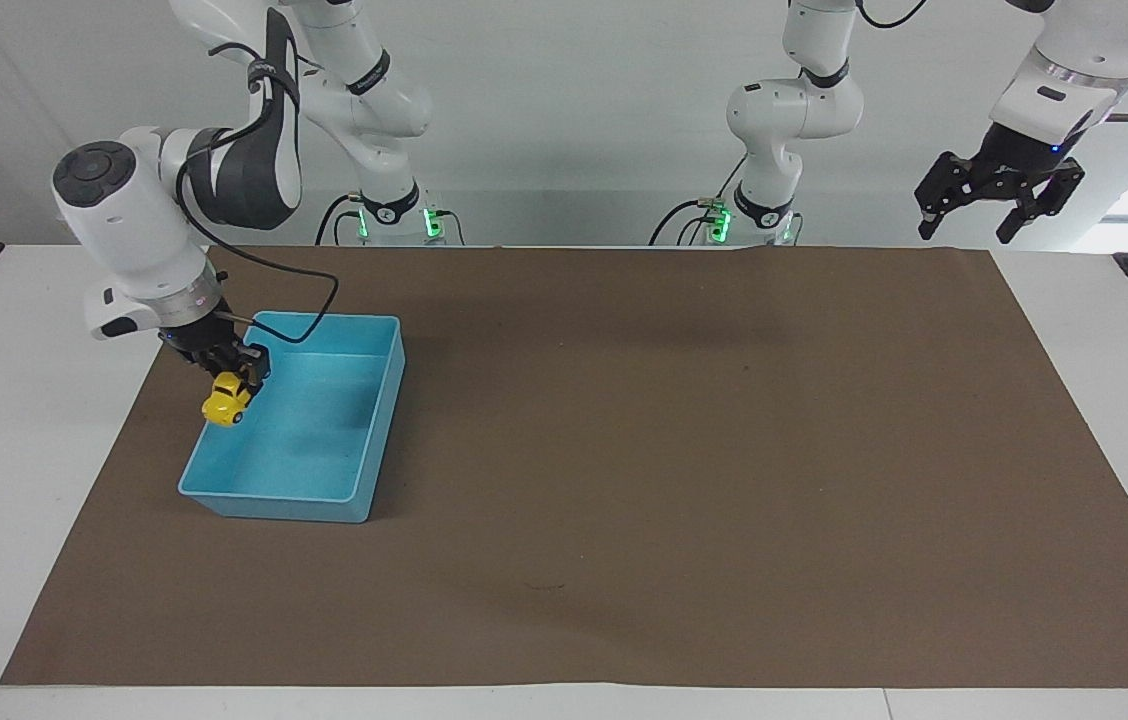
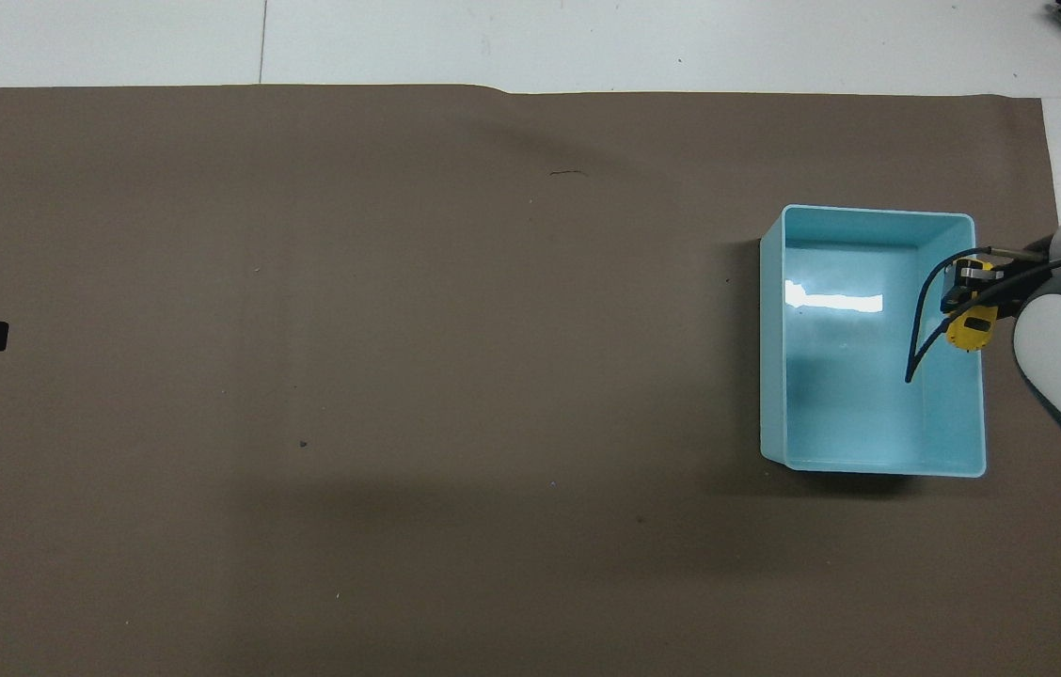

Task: Wind up and store yellow beetle car
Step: 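Carry the yellow car into the blue bin with the right gripper, then lower the car into the bin and open the right gripper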

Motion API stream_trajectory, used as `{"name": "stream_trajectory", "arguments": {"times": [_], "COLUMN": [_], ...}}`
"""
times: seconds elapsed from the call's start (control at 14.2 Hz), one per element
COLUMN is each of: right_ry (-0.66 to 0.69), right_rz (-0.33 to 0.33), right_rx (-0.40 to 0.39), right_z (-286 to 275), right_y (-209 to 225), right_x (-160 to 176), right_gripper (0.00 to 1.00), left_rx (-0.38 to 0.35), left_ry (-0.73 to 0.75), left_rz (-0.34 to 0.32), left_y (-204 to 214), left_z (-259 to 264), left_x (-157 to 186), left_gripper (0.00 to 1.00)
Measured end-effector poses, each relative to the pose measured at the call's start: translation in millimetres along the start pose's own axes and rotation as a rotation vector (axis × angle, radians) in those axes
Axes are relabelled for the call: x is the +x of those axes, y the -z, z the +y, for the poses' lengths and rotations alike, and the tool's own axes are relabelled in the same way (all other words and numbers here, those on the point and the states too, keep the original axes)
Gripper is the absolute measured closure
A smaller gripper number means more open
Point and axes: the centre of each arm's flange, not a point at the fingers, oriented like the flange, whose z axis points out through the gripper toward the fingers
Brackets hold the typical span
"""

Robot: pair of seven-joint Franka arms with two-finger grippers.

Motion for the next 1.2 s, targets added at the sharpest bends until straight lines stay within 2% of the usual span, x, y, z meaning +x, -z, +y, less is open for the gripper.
{"name": "stream_trajectory", "arguments": {"times": [0.35, 0.63, 0.99, 1.2], "right_ry": [0.049, 0.094, 0.136, 0.191], "right_rz": [0.055, 0.125, 0.183, 0.211], "right_rx": [0.002, 0.013, 0.021, 0.023], "right_z": [-4, -28, -46, -47], "right_y": [-13, -40, -52, -79], "right_x": [-13, -21, -35, -47], "right_gripper": [0.53, 0.53, 0.53, 0.53], "left_rx": [0.000, 0.000, 0.000, 0.000], "left_ry": [0.000, 0.000, 0.000, 0.000], "left_rz": [0.000, 0.000, 0.000, 0.000], "left_y": [0, 0, 0, 0], "left_z": [0, 0, 0, 0], "left_x": [0, 0, 0, 0], "left_gripper": [0.00, 0.00, 0.00, 0.00]}}
